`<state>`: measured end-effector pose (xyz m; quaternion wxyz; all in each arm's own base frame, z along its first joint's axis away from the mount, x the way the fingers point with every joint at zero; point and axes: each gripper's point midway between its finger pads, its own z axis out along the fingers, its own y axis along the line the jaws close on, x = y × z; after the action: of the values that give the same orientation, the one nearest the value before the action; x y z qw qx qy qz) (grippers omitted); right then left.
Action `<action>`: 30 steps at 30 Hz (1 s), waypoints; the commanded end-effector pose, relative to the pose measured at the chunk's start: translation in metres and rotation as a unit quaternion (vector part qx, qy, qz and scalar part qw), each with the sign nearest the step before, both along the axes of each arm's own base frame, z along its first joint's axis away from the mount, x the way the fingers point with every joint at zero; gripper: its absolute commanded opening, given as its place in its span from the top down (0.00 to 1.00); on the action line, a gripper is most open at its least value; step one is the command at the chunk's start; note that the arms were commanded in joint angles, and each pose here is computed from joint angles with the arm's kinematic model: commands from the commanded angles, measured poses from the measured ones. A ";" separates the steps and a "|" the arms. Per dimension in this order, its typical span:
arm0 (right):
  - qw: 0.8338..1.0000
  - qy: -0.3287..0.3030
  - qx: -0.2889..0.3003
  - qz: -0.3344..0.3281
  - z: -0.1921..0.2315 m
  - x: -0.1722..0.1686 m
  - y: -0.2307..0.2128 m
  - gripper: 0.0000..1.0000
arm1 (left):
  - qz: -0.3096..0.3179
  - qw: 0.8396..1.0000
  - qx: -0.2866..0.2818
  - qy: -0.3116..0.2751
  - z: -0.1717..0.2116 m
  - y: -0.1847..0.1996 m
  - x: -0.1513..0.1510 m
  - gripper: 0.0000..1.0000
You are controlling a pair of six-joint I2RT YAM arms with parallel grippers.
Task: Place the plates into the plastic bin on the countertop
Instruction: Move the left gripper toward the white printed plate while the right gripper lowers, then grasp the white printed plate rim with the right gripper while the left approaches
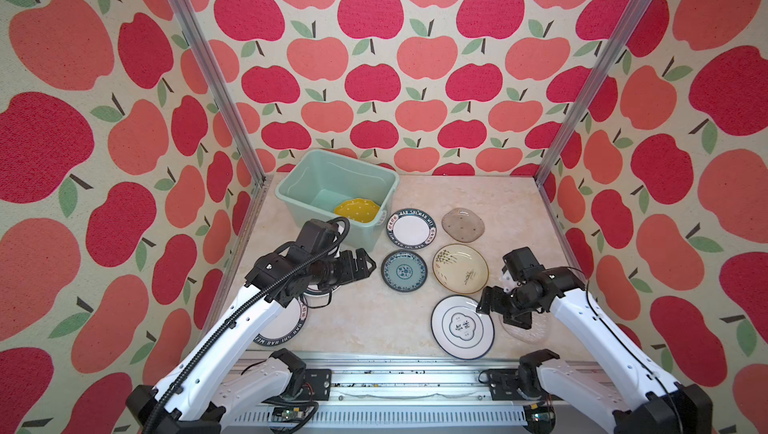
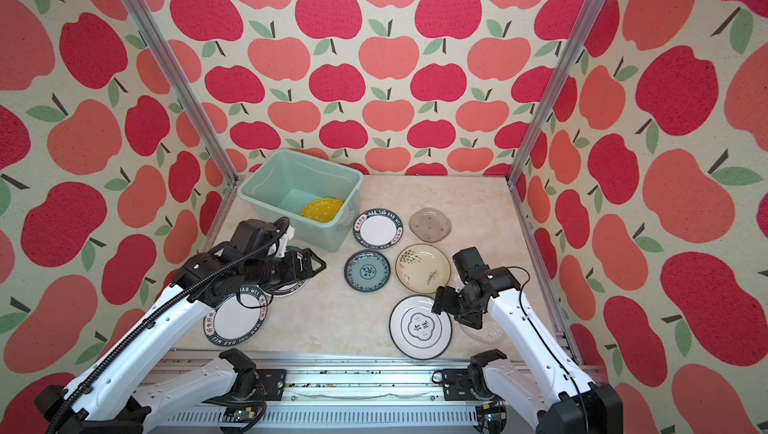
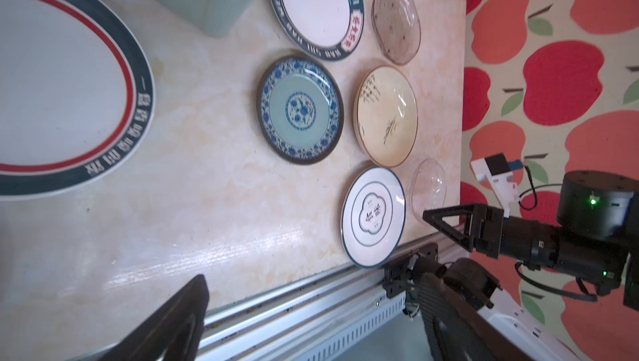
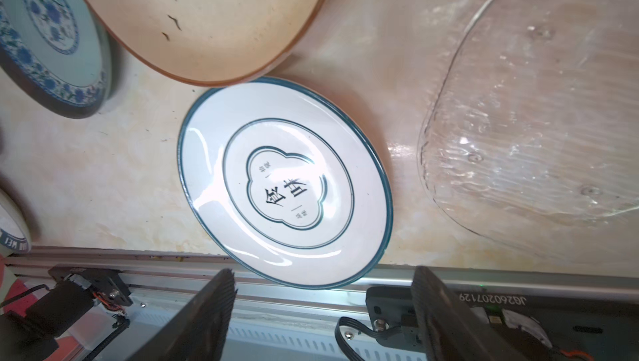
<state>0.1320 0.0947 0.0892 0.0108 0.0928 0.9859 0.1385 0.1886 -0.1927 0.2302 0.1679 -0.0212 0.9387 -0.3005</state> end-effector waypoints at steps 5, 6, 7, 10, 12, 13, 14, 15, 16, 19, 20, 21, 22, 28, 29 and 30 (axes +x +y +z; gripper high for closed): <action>0.999 0.021 0.008 -0.037 -0.026 -0.016 -0.001 0.16 | -0.029 0.995 0.032 0.089 -0.035 -0.030 -0.023 0.01; 0.999 0.025 0.011 -0.037 -0.029 -0.017 0.000 0.15 | -0.032 0.995 0.034 0.093 -0.038 -0.033 -0.023 0.01; 0.999 0.029 0.014 -0.039 -0.033 -0.018 0.001 0.15 | -0.043 0.994 0.032 0.096 -0.039 -0.038 -0.023 0.01; 0.999 0.033 0.019 -0.039 -0.041 -0.017 0.004 0.15 | -0.064 0.992 0.024 0.108 -0.047 -0.051 -0.021 0.01; 0.998 0.033 0.026 -0.036 -0.044 -0.014 0.008 0.15 | -0.070 0.991 0.021 0.116 -0.054 -0.056 -0.020 0.01; 0.998 0.032 0.030 -0.034 -0.045 -0.012 0.010 0.15 | -0.074 0.990 0.017 0.123 -0.058 -0.060 -0.020 0.01; 0.998 0.033 0.034 -0.031 -0.046 -0.011 0.013 0.15 | -0.077 0.988 0.007 0.130 -0.061 -0.063 -0.020 0.01; 0.998 0.032 0.038 -0.029 -0.047 -0.009 0.015 0.15 | -0.079 0.987 0.001 0.138 -0.064 -0.065 -0.019 0.01; 0.998 0.033 0.040 -0.026 -0.049 -0.009 0.017 0.15 | -0.077 0.986 -0.007 0.147 -0.068 -0.067 -0.018 0.01; 0.998 0.032 0.055 -0.019 -0.052 -0.006 0.026 0.17 | -0.064 0.983 -0.021 0.172 -0.079 -0.068 -0.014 0.01; 0.998 0.031 0.057 -0.013 -0.054 -0.006 0.028 0.17 | -0.061 0.982 -0.021 0.180 -0.082 -0.068 -0.013 0.01; 0.998 0.030 0.057 -0.009 -0.054 -0.006 0.031 0.18 | -0.061 0.981 -0.020 0.184 -0.084 -0.068 -0.013 0.01; 0.998 0.030 0.058 -0.002 -0.056 -0.007 0.034 0.18 | -0.060 0.980 -0.018 0.190 -0.086 -0.069 -0.013 0.01; 0.994 0.015 0.103 0.045 -0.056 -0.008 0.067 0.25 | -0.039 0.974 -0.006 0.224 -0.097 -0.063 -0.012 0.02; 0.993 0.009 0.107 0.056 -0.055 -0.007 0.072 0.26 | -0.031 0.974 -0.006 0.226 -0.097 -0.061 -0.011 0.02; 0.991 0.004 0.113 0.067 -0.053 -0.006 0.076 0.26 | -0.025 0.973 -0.005 0.229 -0.098 -0.058 -0.010 0.03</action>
<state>0.1192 0.1516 0.0305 -0.0252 0.0460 0.9762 0.2106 0.1797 -0.2553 0.1342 -0.0446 -0.0444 0.9523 -0.2986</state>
